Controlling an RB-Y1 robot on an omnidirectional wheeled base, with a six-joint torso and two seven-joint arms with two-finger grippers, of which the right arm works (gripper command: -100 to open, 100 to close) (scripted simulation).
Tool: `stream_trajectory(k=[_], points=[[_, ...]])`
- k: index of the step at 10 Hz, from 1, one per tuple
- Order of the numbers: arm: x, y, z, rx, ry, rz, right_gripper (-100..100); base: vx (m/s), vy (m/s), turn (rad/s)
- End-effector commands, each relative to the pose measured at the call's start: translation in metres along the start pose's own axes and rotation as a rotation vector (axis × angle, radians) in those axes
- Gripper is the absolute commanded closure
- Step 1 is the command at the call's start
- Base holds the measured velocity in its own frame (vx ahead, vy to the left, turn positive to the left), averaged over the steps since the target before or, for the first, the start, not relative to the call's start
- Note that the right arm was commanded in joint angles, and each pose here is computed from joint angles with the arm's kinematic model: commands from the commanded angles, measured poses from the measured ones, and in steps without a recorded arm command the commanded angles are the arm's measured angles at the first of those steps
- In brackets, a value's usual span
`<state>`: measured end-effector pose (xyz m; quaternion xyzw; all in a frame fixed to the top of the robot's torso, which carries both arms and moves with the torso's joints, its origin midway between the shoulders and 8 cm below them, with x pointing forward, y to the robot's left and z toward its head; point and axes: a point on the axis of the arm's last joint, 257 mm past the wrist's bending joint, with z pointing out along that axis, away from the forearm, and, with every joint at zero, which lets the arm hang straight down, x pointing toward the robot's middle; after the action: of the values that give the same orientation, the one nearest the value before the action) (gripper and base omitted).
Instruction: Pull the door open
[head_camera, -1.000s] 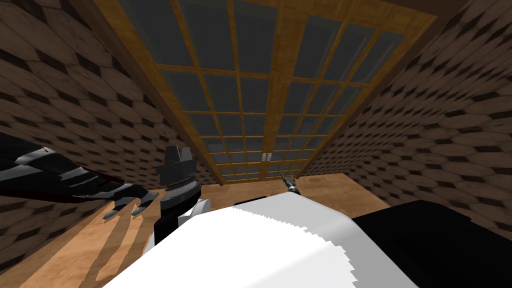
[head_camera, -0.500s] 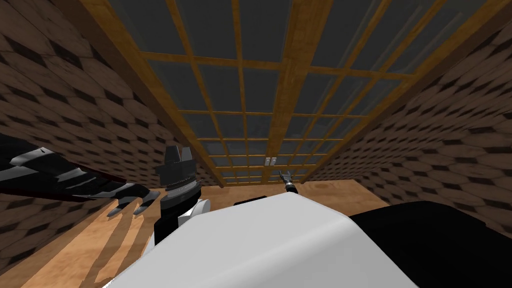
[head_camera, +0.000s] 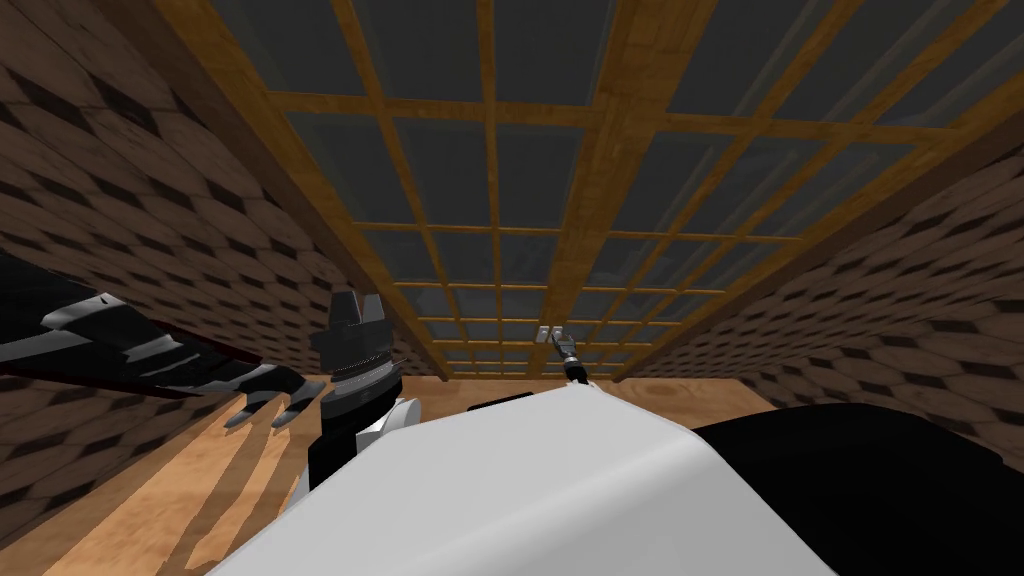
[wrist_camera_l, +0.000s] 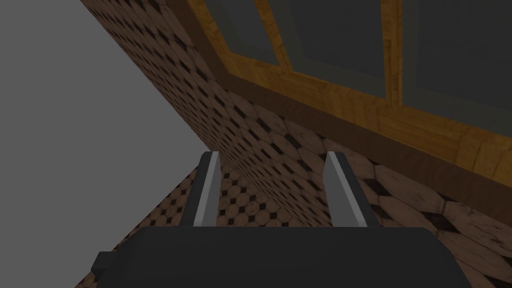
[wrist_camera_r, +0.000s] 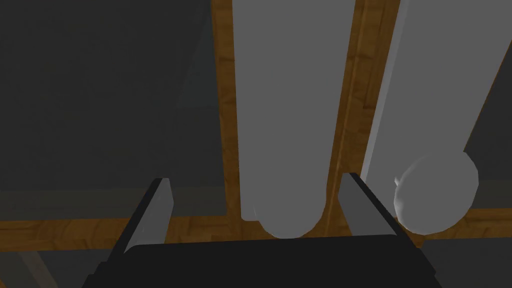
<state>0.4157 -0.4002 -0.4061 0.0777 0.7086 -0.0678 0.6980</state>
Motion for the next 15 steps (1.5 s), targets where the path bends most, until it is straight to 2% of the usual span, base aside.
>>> stream_trajectory(k=[1, 6, 7, 8, 9, 10, 13, 14, 15], points=[[0.001, -0.002, -0.0014, 0.002, 0.004, 0.0, 100, -0.01, 0.01, -0.005], [0.001, -0.002, -0.0014, 0.002, 0.004, 0.0, 100, -0.016, 0.011, 0.004], [0.016, -0.009, -0.0159, 0.017, 0.039, 0.019, 100, -0.102, 0.001, 0.003], [0.019, -0.013, -0.0195, 0.024, 0.047, 0.023, 100, -0.18, 0.013, -0.011], [0.024, -0.021, -0.0269, 0.037, 0.062, 0.031, 100, -0.187, 0.045, -0.06], [0.022, -0.02, -0.0257, 0.036, 0.057, 0.03, 100, -0.142, 0.036, -0.029], [0.037, -0.04, -0.0456, 0.072, 0.094, 0.067, 100, -0.128, -0.017, -0.02], [0.037, -0.04, -0.0456, 0.072, 0.094, 0.067, 100, -0.104, -0.021, -0.025], [0.041, -0.047, -0.0532, 0.087, 0.105, 0.087, 100, -0.1, -0.012, -0.014]])
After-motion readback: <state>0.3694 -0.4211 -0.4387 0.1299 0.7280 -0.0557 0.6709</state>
